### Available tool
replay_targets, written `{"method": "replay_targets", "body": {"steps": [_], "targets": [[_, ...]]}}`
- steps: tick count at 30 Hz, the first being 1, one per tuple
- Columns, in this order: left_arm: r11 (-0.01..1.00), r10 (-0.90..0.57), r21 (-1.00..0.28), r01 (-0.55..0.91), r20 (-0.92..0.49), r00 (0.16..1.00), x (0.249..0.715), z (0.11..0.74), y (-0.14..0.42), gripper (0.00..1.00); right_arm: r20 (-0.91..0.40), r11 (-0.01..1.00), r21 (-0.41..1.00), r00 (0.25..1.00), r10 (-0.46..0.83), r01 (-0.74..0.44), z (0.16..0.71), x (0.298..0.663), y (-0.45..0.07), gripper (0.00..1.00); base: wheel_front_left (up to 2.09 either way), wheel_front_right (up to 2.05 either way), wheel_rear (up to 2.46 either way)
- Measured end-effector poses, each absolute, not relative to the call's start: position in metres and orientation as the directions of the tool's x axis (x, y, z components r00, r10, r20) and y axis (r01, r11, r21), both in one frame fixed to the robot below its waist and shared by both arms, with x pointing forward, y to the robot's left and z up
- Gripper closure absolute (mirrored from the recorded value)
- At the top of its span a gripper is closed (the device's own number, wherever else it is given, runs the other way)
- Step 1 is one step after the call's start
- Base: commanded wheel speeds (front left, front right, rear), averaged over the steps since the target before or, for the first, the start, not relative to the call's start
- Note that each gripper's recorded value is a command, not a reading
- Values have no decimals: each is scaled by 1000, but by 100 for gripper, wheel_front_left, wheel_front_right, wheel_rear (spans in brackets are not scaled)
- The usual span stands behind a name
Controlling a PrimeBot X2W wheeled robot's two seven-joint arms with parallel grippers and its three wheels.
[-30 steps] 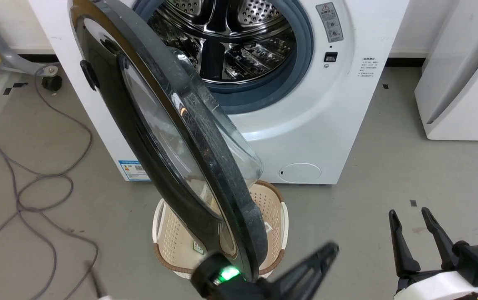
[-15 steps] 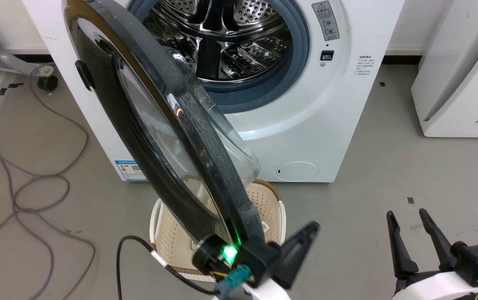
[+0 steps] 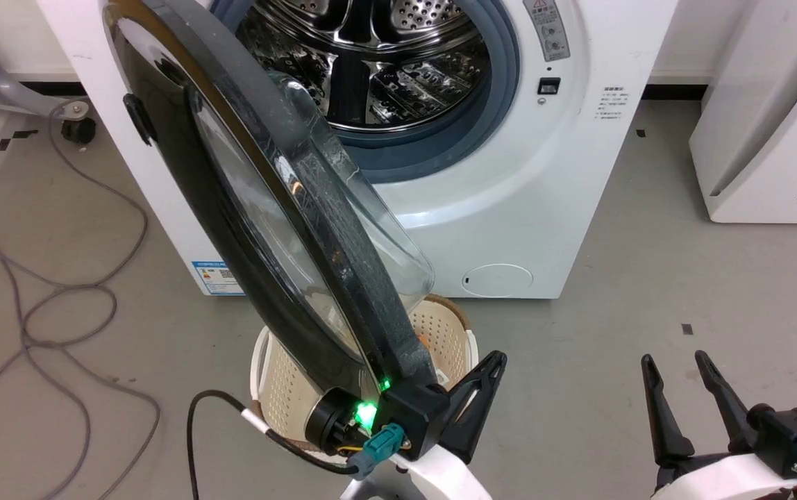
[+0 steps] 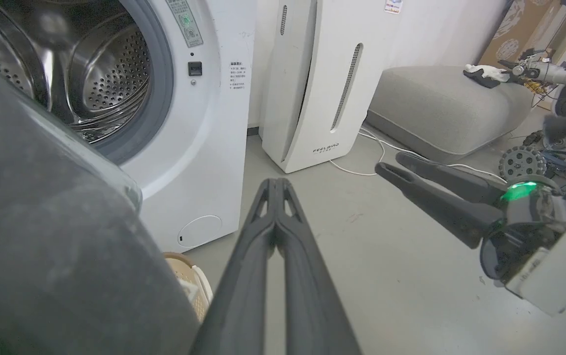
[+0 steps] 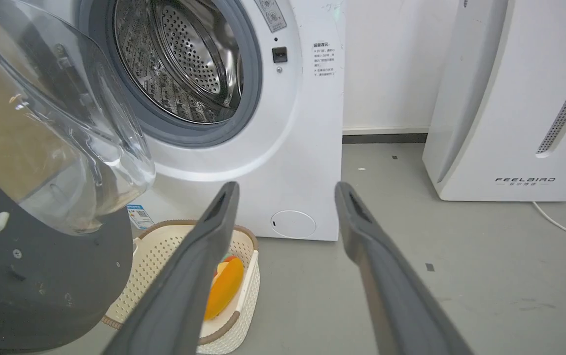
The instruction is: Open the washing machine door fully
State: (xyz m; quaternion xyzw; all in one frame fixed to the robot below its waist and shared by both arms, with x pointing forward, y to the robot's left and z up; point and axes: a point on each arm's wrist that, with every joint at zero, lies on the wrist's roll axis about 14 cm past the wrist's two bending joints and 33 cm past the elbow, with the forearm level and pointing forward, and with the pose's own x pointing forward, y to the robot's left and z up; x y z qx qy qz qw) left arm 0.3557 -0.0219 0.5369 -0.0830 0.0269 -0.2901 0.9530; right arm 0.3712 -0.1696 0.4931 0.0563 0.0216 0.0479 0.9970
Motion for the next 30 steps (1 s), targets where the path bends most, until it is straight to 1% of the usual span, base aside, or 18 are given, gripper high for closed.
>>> {"method": "replay_targets", "body": {"steps": [4,15,22,30], "targets": [[829,-537,-181,529,2,843,355,539,-18,100,-40,988,118,994,103,-97,492,372,-168,0,0,0,0],[859,-486,-212,467,-46,873,345,530,-1,100,-42,987,121,992,115,-110,490,375,-164,0,0,0,0],[886,-433,-212,413,-59,899,337,529,17,100,-40,985,122,991,131,-125,491,378,-158,0,0,0,0],[918,-362,-190,349,-40,931,326,536,42,100,-34,979,121,985,170,-165,494,383,-145,0,0,0,0]]}}
